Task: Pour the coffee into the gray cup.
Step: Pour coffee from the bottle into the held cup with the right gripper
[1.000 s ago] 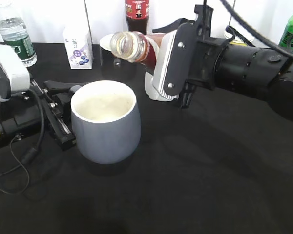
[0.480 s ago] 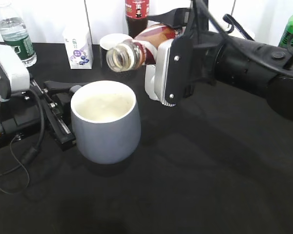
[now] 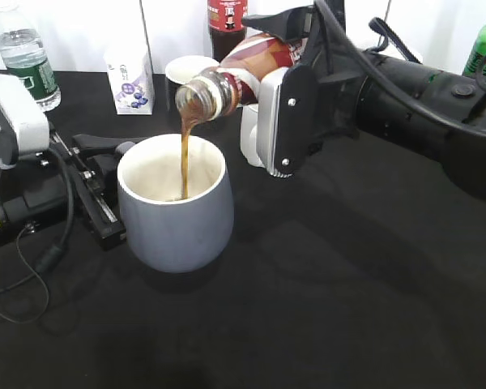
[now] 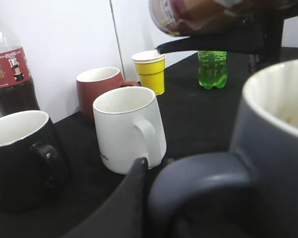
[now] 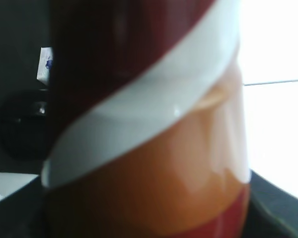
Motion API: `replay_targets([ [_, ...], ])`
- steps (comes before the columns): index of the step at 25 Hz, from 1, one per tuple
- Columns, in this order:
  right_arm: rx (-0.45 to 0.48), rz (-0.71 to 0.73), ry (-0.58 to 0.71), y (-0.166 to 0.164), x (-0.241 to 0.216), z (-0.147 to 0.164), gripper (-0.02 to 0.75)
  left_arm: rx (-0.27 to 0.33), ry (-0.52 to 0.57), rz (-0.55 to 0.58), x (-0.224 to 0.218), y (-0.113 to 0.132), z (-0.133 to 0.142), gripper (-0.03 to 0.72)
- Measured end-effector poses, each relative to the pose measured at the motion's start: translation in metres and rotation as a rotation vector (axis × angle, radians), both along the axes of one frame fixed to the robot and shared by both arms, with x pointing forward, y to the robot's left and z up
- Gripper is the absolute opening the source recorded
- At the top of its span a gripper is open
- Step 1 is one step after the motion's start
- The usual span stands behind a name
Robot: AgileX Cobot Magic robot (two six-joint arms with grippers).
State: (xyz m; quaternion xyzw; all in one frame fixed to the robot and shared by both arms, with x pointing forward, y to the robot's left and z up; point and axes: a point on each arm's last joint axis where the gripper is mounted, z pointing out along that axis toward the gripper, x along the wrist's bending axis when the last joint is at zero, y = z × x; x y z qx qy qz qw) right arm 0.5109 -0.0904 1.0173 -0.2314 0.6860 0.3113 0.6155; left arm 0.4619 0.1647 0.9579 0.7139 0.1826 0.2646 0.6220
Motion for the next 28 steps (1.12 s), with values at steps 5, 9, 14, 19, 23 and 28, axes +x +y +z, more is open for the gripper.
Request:
replay_targets([
  [5, 0.001, -0.003, -0.021, -0.0002, 0.0003, 0.0014, 0.529, 0.000, 0.000, 0.000, 0.0000, 0.0000, 0.0000, 0.051],
  [9, 0.009, 0.000, -0.034, 0.0000, 0.0001, 0.0028, 0.529, 0.000, 0.000, 0.000, 0.0000, 0.0000, 0.0000, 0.051],
  [14, 0.008, 0.000, -0.038, 0.0000, 0.0001, 0.0029, 0.529, 0.000, 0.000, 0.000, 0.0000, 0.0000, 0.0000, 0.051],
  [19, -0.006, 0.001, -0.056, 0.0001, 0.0001, 0.0032, 0.529, 0.001, 0.001, 0.000, 0.0000, 0.0000, -0.0001, 0.051],
  [23, -0.012, 0.001, -0.065, 0.0001, 0.0001, 0.0034, 0.529, 0.001, 0.001, 0.000, 0.0000, 0.0000, -0.0001, 0.051],
  [28, -0.019, 0.001, -0.072, 0.0001, 0.0001, 0.0034, 0.529, 0.001, 0.001, 0.000, 0.0000, 0.0000, -0.0001, 0.051],
])
